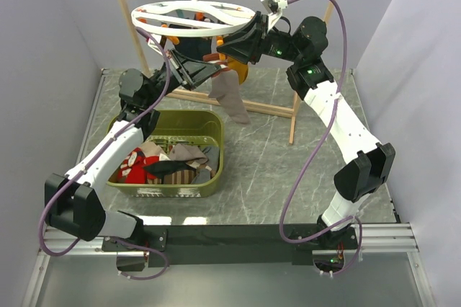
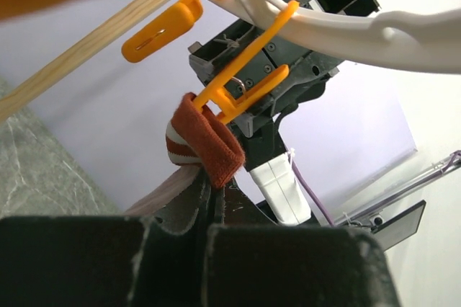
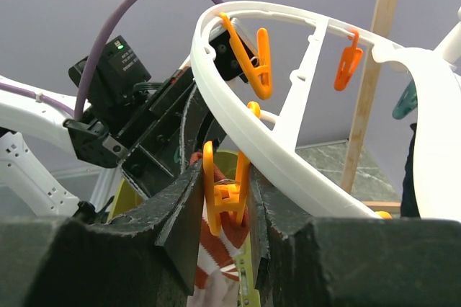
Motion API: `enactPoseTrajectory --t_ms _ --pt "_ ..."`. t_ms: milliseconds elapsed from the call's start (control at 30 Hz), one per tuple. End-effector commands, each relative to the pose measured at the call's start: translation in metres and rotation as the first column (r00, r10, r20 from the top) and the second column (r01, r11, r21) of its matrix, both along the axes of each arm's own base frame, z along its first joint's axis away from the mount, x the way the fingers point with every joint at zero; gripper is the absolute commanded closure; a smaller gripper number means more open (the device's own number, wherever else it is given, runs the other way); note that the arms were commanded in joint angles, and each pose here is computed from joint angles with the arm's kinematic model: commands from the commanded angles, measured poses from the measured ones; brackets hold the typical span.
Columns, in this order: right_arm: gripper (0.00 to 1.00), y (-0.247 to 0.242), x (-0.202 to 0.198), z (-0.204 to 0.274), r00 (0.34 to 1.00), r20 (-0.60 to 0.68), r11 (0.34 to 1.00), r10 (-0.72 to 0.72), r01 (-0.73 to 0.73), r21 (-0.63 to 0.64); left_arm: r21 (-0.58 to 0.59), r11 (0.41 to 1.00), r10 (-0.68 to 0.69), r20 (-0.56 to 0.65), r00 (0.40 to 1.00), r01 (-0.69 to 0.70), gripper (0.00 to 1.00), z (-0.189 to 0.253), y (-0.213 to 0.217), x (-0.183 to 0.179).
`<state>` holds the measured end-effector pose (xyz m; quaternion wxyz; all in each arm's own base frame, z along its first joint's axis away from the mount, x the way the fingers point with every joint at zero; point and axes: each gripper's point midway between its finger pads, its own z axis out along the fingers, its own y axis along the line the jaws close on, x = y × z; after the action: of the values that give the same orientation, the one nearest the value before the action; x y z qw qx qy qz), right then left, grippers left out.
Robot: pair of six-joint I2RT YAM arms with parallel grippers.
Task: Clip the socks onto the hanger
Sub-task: Clamp the sock onto the hanger.
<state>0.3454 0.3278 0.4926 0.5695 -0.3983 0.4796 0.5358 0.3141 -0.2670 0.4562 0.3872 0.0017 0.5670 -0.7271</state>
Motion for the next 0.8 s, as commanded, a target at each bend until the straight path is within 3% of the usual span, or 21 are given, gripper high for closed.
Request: enactPoseTrajectory --t_ms 0,500,567,600,700,767 --pt "1.00 -0.007 -0.024 0.019 0.995 0.091 0.999 0.037 -0.038 0.009 -0.043 0.999 -0.025 0.159 0.987 0.032 0.99 0.041 0.007 -0.026" --pt "1.00 -0.005 -0.023 0.022 0.997 0.062 0.999 0.046 -0.047 0.014 -0.028 1.000 0.005 0.162 0.987 -0.001 1.00 0.039 0.013 -0.018" --pt "0.92 -0.004 -0.020 0.020 0.998 0.042 0.999 0.040 -0.040 0.005 -0.018 1.000 0.019 0.161 0.987 -0.017 0.99 0.036 0.013 -0.015" --pt "0.77 -0.003 -0.017 0.019 0.999 0.032 0.999 0.033 -0.034 0.002 -0.013 1.000 0.027 0.159 0.987 -0.025 0.99 0.034 0.013 -0.014" --pt "0.55 -0.004 -0.013 0.018 1.000 0.003 1.000 0.016 -0.016 -0.008 0.016 0.998 0.059 0.144 0.988 -0.062 0.99 0.027 0.014 -0.009" --pt "0.47 -0.004 -0.010 0.016 1.000 -0.023 1.000 0.001 -0.001 -0.016 0.037 0.996 0.079 0.146 0.986 -0.085 0.99 0.024 0.014 -0.006"
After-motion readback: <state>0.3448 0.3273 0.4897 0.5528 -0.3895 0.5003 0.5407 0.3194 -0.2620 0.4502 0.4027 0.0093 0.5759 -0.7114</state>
